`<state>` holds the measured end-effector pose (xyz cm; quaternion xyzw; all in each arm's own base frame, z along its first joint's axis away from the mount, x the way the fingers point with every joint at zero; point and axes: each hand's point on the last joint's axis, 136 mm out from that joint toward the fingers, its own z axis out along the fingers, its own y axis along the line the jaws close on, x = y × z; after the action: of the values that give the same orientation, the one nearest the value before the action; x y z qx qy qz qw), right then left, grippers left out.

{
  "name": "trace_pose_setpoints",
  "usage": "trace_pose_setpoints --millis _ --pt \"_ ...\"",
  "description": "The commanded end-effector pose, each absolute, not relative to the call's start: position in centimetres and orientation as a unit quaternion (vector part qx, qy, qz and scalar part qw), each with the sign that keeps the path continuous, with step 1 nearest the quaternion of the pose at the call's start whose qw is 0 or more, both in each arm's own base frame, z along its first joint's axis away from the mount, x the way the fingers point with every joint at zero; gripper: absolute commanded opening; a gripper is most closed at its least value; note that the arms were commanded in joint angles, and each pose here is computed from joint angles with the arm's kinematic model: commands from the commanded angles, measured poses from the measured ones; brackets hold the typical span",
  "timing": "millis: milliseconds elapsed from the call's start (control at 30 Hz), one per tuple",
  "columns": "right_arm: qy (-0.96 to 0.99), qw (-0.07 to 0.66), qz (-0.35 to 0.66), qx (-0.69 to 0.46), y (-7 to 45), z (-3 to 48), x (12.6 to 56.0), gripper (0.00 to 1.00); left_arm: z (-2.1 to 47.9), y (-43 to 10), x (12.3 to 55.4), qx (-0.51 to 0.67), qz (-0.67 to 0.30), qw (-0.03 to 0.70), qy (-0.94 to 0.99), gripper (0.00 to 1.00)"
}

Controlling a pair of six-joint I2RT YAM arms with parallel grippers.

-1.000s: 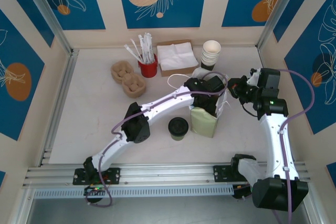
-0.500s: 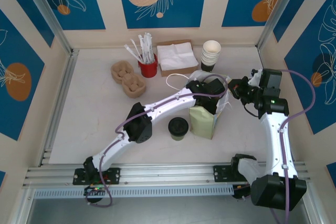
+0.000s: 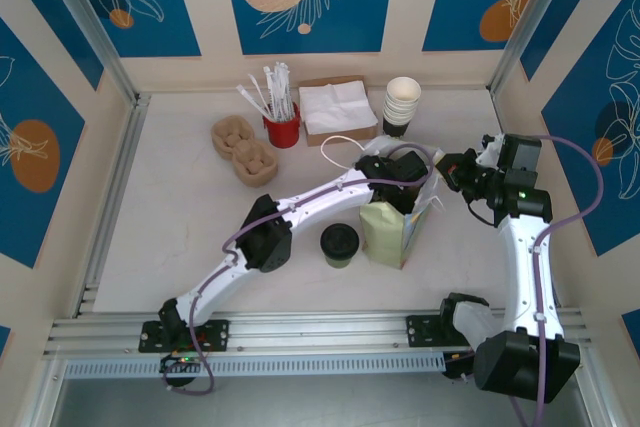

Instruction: Pack the takeout coffee

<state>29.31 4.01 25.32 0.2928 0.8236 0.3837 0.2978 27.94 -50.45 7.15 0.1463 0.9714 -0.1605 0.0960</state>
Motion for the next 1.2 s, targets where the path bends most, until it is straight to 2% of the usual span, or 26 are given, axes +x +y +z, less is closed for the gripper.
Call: trace_pose_setpoints --millis 0,833,1000,1167 --pt "0.826 0.298 0.389 0.279 4.3 25.3 28.7 0.0 1.5 -49.0 26.8 0.138 -0.118 0.038 0.983 0.45" --pt "0.823 0.3 0.393 0.28 4.5 25.5 28.2 0.0 -3.3 -47.9 26.3 0.147 -0.076 0.023 0.986 0.45" --pt "0.822 0.303 0.393 0.279 4.4 25.7 28.0 0.0 0.4 -48.7 27.1 0.152 -0.099 0.055 0.982 0.46" --pt "0.822 0.31 0.388 0.278 4.2 26.0 28.1 0.0 8.4 -50.2 28.1 0.161 -0.162 0.112 0.967 0.52"
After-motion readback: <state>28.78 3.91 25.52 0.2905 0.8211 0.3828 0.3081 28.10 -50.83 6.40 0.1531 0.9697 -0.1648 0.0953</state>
